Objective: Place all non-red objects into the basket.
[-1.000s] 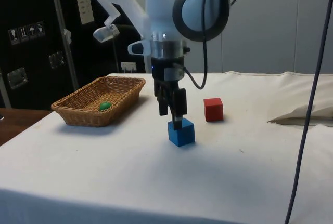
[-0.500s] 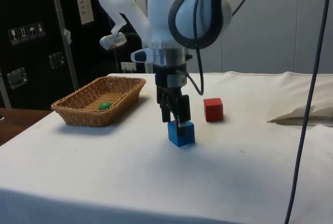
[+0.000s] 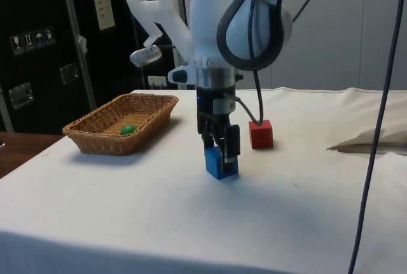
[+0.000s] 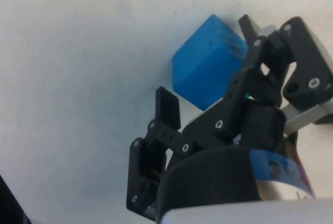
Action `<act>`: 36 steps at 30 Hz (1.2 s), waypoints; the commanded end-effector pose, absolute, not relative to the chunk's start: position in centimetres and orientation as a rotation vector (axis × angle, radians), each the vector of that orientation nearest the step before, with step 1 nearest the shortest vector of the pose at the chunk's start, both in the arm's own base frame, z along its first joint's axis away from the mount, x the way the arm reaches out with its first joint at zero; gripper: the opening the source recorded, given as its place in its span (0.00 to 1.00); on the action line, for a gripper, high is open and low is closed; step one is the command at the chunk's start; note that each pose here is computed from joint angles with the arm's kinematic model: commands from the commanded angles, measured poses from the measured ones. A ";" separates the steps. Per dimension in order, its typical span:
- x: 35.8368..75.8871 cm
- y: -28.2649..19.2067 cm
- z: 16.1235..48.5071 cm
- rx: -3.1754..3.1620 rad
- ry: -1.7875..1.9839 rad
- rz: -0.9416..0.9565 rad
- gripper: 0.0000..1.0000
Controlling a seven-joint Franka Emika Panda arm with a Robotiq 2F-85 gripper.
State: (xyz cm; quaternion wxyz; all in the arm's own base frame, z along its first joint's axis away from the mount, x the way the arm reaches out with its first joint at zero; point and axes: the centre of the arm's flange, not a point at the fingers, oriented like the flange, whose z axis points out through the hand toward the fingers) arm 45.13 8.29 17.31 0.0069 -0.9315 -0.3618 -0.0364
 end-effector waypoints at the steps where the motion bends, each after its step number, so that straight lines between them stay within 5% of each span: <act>1: 45.2 8.5 17.5 -2.903 -1.132 -0.133 0.80; 2: 45.1 8.3 17.3 -2.914 -1.131 -0.114 0.70; 3: 45.2 8.5 17.6 -2.904 -1.131 -0.135 0.70; 4: 45.2 8.5 17.5 -2.905 -1.131 -0.135 0.48; 8: 45.2 8.5 17.5 -2.906 -1.130 -0.134 0.03; 19: 45.2 8.3 17.4 -2.916 -1.127 -0.117 0.03; 36: 45.6 8.0 22.4 -2.944 -0.952 -0.175 0.03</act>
